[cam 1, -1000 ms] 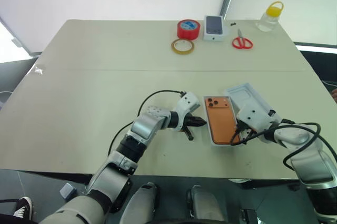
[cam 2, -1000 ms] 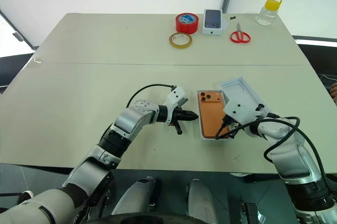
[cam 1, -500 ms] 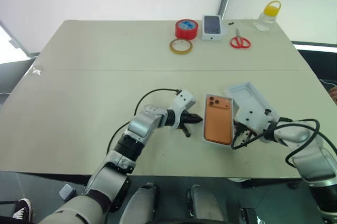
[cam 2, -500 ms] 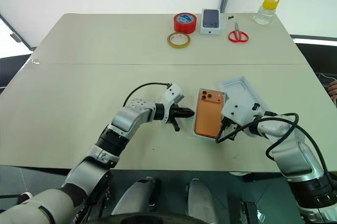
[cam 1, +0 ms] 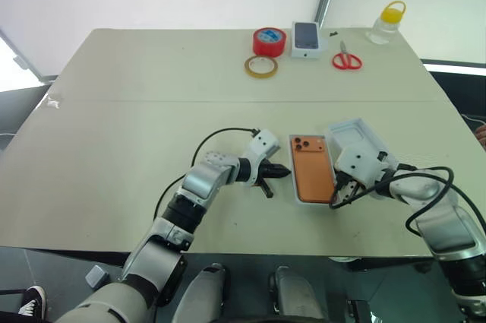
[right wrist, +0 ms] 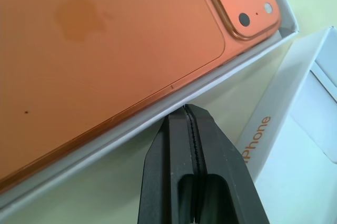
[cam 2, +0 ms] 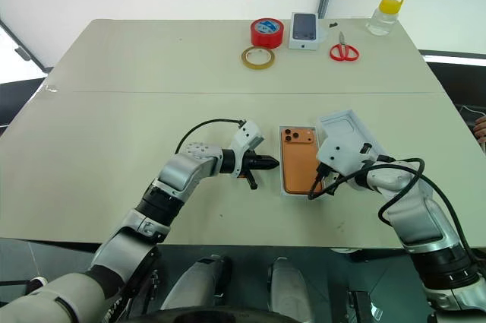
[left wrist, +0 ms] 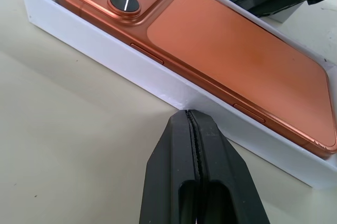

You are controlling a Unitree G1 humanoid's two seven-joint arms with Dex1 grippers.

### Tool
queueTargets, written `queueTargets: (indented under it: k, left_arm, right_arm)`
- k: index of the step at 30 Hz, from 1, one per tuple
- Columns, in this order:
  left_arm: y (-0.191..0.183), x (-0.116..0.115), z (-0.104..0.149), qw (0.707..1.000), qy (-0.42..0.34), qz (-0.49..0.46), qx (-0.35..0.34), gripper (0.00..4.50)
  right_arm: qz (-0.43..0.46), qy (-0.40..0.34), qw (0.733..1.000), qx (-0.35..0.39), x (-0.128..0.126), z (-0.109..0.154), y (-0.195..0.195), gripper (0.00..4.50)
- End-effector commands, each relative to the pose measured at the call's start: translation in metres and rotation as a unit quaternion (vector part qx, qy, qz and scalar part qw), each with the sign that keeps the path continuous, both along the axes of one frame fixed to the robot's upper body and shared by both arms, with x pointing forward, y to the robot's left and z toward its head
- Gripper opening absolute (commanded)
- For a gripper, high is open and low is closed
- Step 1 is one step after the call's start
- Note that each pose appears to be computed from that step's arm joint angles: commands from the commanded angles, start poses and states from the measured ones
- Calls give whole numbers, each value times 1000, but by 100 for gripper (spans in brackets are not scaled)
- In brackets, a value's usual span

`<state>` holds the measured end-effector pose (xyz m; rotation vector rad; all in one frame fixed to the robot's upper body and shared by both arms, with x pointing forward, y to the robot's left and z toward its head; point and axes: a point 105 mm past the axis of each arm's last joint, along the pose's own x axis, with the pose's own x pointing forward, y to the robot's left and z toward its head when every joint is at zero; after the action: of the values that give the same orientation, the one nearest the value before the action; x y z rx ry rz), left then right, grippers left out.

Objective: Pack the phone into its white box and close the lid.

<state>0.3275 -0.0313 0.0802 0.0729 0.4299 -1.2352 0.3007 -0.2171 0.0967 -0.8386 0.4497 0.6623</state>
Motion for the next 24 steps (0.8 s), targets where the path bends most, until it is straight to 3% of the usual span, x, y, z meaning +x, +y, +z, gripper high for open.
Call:
queueTargets:
  k: [1, 9, 24]
  left_arm:
    - [-8, -1, 14, 999, -22, -10, -26, 5]
    - [-8, -9, 16, 999, -21, -24, -26, 5]
    - [6, 4, 18, 999, -32, 7, -22, 5]
  right_arm:
    - [45, -15, 999, -11, -4, 3, 15, 0]
    - [28, -37, 999, -14, 7, 12, 7, 0]
    - [27, -24, 999, -24, 4, 15, -2, 0]
